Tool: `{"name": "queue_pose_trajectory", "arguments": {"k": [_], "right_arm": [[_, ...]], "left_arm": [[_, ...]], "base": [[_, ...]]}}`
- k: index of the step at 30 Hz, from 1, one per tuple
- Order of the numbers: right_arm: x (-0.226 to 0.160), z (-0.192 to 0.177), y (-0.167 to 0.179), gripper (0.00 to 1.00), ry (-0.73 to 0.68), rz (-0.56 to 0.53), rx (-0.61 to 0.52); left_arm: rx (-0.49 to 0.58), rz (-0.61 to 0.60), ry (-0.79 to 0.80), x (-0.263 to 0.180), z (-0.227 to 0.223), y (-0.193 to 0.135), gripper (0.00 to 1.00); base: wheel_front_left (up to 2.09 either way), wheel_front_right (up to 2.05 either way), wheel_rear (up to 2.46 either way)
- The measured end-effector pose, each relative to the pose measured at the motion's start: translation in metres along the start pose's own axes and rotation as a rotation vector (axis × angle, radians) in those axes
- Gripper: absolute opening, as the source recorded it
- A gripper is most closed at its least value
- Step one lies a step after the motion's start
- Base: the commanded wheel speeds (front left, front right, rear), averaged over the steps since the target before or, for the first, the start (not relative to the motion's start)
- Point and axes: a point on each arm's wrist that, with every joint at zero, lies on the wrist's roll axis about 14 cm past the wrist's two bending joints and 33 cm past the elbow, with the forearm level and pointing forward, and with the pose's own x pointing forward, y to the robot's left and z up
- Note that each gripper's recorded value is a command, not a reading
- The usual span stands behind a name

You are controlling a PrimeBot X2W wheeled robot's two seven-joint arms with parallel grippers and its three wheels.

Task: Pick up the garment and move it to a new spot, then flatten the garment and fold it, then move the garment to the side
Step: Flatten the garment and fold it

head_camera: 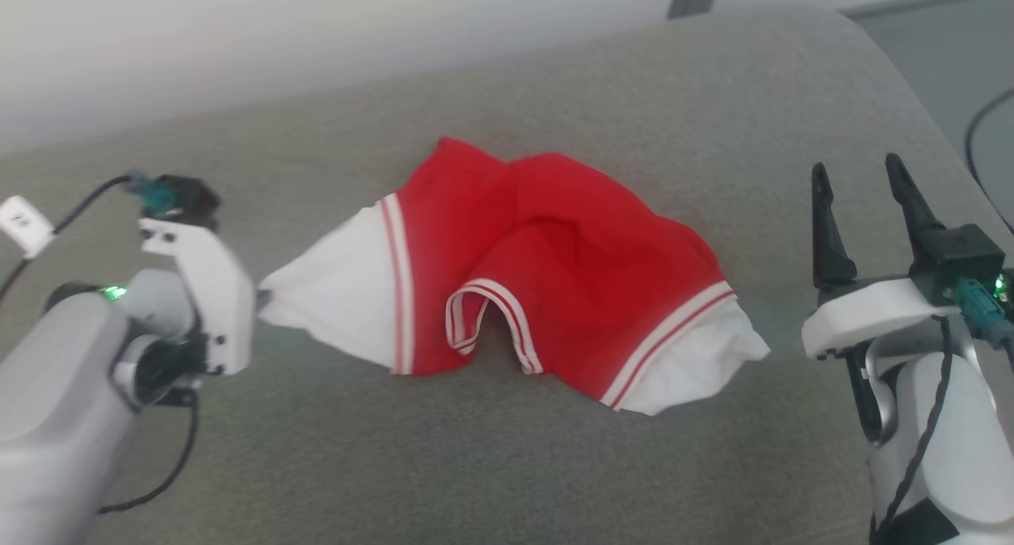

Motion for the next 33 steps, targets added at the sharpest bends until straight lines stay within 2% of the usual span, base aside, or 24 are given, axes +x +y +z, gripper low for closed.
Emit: {"name": "queue_pose_trajectory", "arguments": {"k": [9,14,20,26,27,29,30,31,33], "right_arm": [[0.001,0.006,0.014,1.0,-0.017,0.031,0.003],[0.001,0.004,0.022,1.0,-0.013,0.052,0.008],[0.004,0.001,0.031,1.0,-0.004,0.071,0.018],[0.006,-0.006,0.035,1.0,0.019,0.078,0.027],[0.006,-0.006,0.035,1.0,0.02,0.079,0.027],[0.006,-0.006,0.038,1.0,0.021,0.086,0.028],[0.007,-0.005,0.039,1.0,0.019,0.089,0.032],[0.007,-0.004,0.04,1.0,0.017,0.09,0.032],[0.007,-0.002,0.04,1.0,0.013,0.091,0.033]], "left_arm": [[-0.105,0.226,-0.003,-0.065,-0.036,0.079,0.0],[-0.192,0.313,0.009,-0.092,-0.069,0.107,0.0],[-0.304,0.39,0.056,-0.108,-0.112,0.126,0.0],[-0.359,0.385,0.081,-0.105,-0.14,0.12,0.02],[-0.365,0.385,0.075,-0.105,-0.142,0.12,0.23],[-0.375,0.382,0.069,-0.105,-0.143,0.118,0.46],[-0.377,0.381,0.069,-0.105,-0.144,0.117,0.79],[-0.378,0.38,0.06,-0.105,-0.144,0.116,1.0],[-0.374,0.377,0.044,-0.106,-0.141,0.115,1.0]], "base": [[0.0,0.0,0.0],[0.0,0.0,0.0],[0.0,0.0,0.0],[0.0,0.0,0.0],[0.0,0.0,0.0],[0.0,0.0,0.0],[0.0,0.0,0.0],[0.0,0.0,0.0],[0.0,0.0,0.0]]}}
